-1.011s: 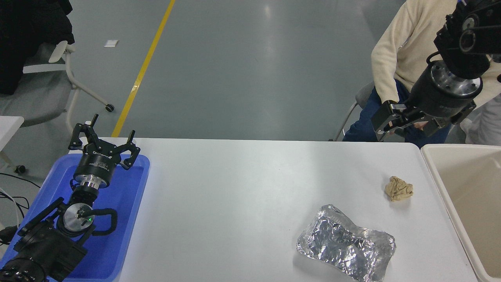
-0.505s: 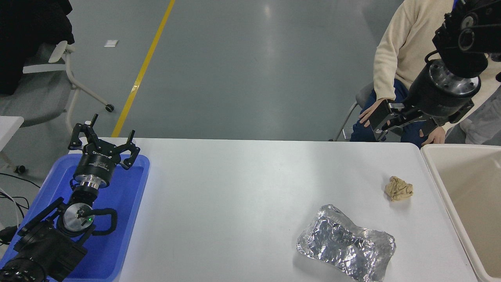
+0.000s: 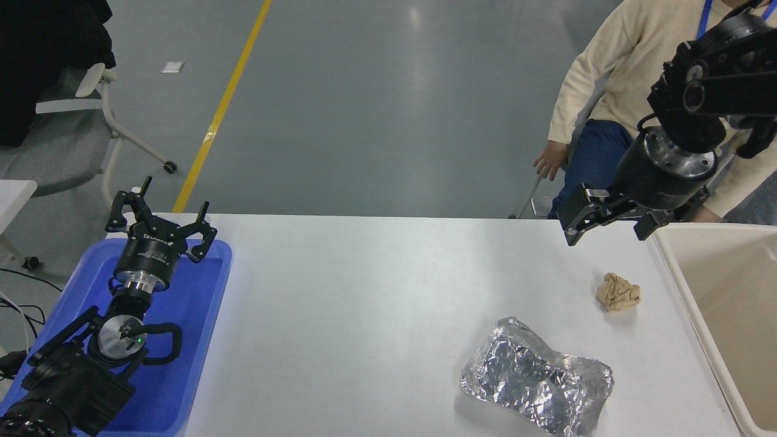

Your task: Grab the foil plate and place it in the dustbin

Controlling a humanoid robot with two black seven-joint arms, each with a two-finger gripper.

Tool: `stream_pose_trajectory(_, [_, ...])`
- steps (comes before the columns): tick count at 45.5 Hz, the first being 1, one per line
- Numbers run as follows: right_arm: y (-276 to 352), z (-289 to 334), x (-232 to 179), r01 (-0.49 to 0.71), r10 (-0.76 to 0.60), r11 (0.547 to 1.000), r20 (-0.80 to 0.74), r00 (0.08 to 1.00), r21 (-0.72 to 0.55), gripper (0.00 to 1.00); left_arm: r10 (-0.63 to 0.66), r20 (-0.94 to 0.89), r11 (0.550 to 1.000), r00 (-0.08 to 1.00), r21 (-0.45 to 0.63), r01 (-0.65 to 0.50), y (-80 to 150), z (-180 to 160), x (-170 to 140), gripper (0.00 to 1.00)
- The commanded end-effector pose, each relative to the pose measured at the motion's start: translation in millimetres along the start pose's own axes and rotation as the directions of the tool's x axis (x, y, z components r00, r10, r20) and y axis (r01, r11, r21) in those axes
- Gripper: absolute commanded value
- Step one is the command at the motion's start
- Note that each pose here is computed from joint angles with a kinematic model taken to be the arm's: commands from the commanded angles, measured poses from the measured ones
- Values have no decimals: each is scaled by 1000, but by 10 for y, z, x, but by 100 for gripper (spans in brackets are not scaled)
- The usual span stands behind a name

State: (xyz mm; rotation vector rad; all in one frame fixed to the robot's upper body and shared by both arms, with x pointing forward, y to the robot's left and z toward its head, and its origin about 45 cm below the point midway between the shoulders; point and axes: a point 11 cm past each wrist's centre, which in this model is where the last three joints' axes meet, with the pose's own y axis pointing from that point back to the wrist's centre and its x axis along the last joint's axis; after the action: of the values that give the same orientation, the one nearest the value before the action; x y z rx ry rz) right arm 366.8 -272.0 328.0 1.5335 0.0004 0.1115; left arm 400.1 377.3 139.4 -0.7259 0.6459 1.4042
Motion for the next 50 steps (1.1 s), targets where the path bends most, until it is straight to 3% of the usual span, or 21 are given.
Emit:
stream_pose_trajectory(1, [-438, 43, -160, 65, -65, 998, -6, 998, 4, 89, -1, -1, 1000, 1000, 0, 1, 0, -1, -1, 100])
stream_pose_trajectory(9, [-788, -39, -246, 66, -66, 998, -114, 991, -3, 88, -1, -1, 1000, 1000, -1, 1, 0, 1, -1, 100])
stream_pose_trajectory(16, [-1014, -180, -233, -1, 4, 1000, -232, 973, 13, 88, -1, -1, 1000, 1000, -1, 1, 0, 1, -1, 100])
stream_pose_trajectory(27, [-1438, -229, -356, -59, 44, 998, -432, 901, -22, 88, -1, -1, 1000, 1000, -1, 1, 0, 1, -1, 100])
stream_pose_trajectory(39, [-1901, -449, -727, 21, -11, 1000, -544, 839, 13, 87, -2, -2, 1000, 1000, -2, 2, -1, 4, -3, 100])
stream_pose_trajectory(50, [-2178, -408, -668, -35, 33, 999, -542, 839, 8, 86, -3, -2, 1000, 1000, 0, 3, 0, -1, -3, 100])
